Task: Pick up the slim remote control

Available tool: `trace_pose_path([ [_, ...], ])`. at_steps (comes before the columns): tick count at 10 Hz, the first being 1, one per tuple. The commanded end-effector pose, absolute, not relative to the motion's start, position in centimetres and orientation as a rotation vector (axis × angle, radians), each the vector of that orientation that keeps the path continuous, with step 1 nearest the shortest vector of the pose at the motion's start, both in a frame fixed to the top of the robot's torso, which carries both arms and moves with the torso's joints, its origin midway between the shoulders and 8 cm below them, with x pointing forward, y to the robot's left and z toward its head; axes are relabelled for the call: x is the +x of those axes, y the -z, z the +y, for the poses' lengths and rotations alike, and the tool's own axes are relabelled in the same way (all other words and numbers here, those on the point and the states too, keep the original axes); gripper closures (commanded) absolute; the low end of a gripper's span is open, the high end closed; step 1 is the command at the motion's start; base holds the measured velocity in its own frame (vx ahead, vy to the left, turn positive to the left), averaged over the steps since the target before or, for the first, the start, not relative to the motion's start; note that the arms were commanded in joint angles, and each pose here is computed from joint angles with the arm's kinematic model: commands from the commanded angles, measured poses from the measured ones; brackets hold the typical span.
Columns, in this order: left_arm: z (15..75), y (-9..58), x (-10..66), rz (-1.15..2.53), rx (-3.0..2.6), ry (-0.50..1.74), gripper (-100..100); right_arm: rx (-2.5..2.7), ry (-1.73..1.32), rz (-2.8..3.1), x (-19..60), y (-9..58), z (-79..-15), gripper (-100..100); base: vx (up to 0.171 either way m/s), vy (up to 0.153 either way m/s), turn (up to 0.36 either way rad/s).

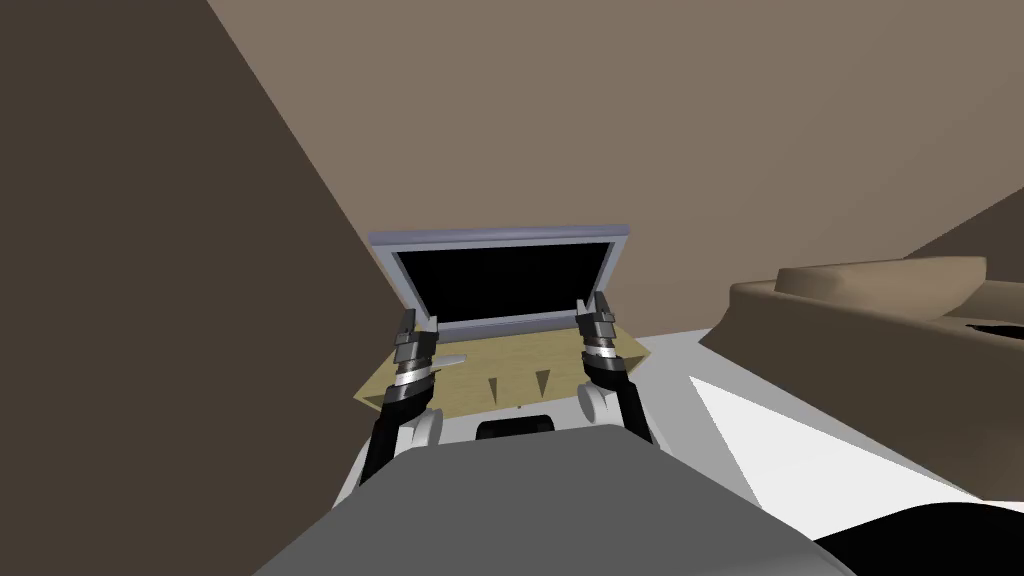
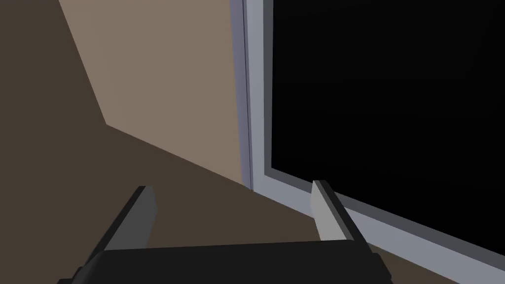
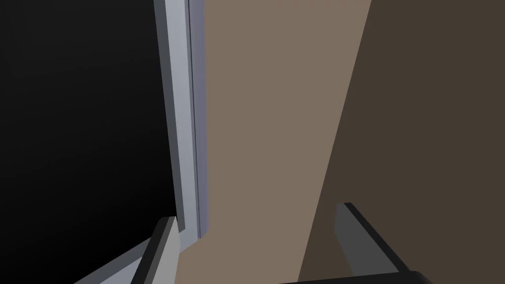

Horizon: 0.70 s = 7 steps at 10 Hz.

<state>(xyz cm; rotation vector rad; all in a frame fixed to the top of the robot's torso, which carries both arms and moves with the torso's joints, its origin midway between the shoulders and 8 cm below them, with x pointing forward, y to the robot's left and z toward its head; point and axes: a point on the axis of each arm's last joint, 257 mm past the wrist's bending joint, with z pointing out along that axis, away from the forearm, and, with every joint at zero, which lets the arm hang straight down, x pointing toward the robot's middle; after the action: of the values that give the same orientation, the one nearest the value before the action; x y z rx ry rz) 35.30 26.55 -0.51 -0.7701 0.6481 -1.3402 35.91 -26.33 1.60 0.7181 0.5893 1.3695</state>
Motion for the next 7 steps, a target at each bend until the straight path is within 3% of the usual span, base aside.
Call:
trace_pose_path([
  [1, 26.4, 1.0, 35.7, 0.694, -0.757, 1.346, -100, 0.718, -1.369, 0.589, 35.9, -1.6, -26.3, 0, -0.012, -0.001, -0.069],
  [7, 27.6, 3.7, 38.2, 0.844, -0.793, 1.368, -100, 0.718, -1.370, 0.589, 35.9, -1.6, -26.3, 0, -0.038, 0.005, -0.106],
])
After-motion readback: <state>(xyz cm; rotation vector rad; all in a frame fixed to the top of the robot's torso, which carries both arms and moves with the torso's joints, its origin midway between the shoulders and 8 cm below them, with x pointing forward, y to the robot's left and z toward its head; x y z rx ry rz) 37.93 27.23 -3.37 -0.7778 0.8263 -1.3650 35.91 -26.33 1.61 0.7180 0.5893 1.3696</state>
